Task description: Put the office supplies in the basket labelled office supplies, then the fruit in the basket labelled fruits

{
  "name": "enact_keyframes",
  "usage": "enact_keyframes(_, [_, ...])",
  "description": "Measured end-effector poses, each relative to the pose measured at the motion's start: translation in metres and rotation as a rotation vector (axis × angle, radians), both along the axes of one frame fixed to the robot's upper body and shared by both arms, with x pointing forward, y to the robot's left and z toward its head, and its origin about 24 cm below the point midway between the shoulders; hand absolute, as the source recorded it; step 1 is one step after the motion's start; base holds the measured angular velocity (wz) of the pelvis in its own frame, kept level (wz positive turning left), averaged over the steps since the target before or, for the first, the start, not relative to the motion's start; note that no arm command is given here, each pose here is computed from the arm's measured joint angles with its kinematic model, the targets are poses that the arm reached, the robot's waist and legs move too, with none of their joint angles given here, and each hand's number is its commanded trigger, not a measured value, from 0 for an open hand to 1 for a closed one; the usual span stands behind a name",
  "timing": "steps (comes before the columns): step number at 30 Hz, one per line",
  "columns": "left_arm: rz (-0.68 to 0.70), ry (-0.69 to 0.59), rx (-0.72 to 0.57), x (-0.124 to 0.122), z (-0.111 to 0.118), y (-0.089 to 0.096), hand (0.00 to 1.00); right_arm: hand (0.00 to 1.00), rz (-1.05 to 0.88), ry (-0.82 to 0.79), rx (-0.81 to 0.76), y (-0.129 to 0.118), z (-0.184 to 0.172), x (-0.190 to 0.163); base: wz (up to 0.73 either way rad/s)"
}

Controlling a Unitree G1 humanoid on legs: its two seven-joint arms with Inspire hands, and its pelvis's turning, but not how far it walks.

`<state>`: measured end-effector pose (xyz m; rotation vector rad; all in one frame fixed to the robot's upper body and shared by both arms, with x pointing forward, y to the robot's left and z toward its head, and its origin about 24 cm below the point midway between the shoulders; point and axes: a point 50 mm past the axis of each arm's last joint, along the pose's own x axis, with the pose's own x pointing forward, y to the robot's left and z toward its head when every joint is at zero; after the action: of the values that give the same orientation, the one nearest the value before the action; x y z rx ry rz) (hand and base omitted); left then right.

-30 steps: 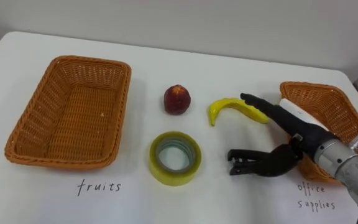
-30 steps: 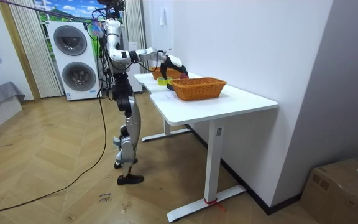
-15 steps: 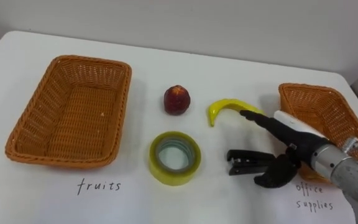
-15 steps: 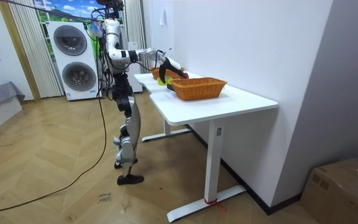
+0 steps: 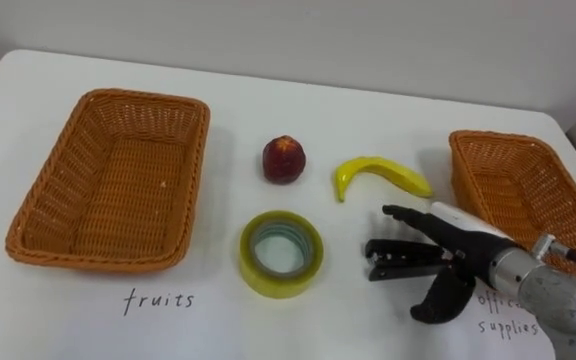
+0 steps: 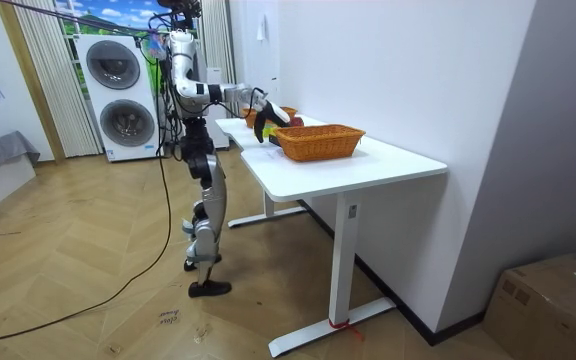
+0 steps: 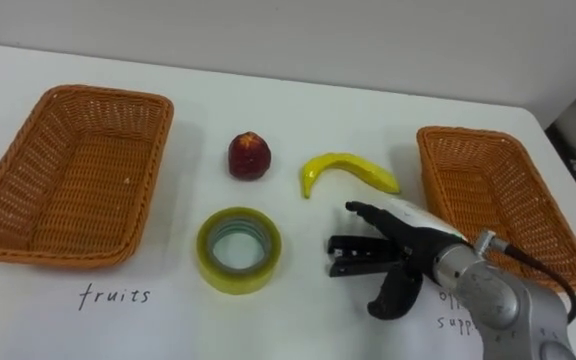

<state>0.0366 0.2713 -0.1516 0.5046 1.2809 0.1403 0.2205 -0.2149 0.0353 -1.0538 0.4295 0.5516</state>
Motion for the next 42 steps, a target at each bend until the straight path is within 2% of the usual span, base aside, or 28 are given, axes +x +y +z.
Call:
enact_keyframes(12, [-0.022,-0.014,0.037,0.002,0.001,0.0,0.0,0.0,-0.052,0.002,0.017,-0.001,-0.008,0.0,0.01])
enact_keyframes(42, [-0.022,0.024,0.041,-0.001,-0.001,-0.003,0.0,0.0,-0.032,-0.014,0.023,0.011,-0.012,0.001,0.0])
